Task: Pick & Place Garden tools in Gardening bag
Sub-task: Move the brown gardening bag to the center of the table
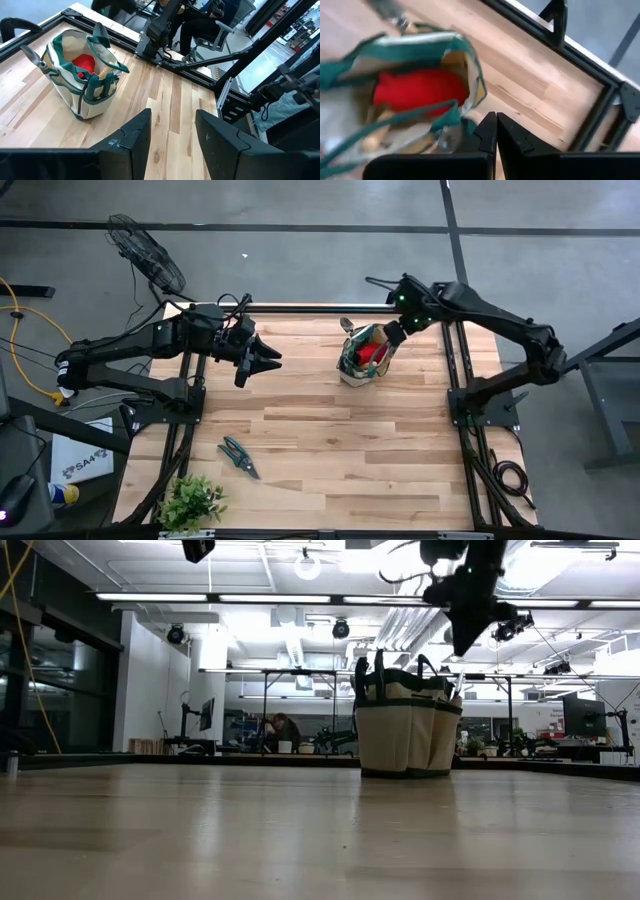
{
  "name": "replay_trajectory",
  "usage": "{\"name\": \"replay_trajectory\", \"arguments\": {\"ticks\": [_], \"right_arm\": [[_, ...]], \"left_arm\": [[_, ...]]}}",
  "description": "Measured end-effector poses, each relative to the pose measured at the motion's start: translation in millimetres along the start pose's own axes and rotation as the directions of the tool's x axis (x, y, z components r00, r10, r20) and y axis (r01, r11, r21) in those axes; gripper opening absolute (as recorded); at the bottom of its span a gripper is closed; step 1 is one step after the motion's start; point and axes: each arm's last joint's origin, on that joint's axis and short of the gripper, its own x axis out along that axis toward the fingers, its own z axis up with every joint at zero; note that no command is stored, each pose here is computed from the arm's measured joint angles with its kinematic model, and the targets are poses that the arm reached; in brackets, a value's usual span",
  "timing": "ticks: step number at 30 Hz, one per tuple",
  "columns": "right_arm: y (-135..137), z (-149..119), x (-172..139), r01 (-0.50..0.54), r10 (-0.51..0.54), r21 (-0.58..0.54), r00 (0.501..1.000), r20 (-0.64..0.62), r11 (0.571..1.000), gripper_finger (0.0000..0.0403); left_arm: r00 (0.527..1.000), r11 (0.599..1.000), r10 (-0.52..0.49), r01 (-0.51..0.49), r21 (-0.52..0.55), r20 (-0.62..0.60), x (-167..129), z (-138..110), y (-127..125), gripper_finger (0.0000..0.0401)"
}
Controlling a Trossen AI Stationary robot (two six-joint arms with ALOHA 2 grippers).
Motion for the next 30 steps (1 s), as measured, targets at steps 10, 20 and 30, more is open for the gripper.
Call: {"name": "replay_trajectory", "arguments": {"ticks": [10,20,30], "right_arm": [[-18.0,28.2,35.5,-0.273,0.249,0.137,0.954,0.17,0.952,0.0002],[-15.6,54.6,86.8,-0.321,0.297,0.153,0.941,0.161,0.935,0.0002],[-28.8,58.6,122.7,-0.351,0.349,0.207,0.936,0.05,0.913,0.0002]], "left_arm": [[1.0,1.0,0.003,-0.003,0.0,0.001,0.1,0.1,0.0,0.0152],[1.0,1.0,0.002,-0.002,-0.006,0.001,0.1,0.1,0.0,0.0152],[1.0,1.0,-0.002,0.001,-0.007,-0.013,0.2,-1.0,0.3,0.0152]]}}
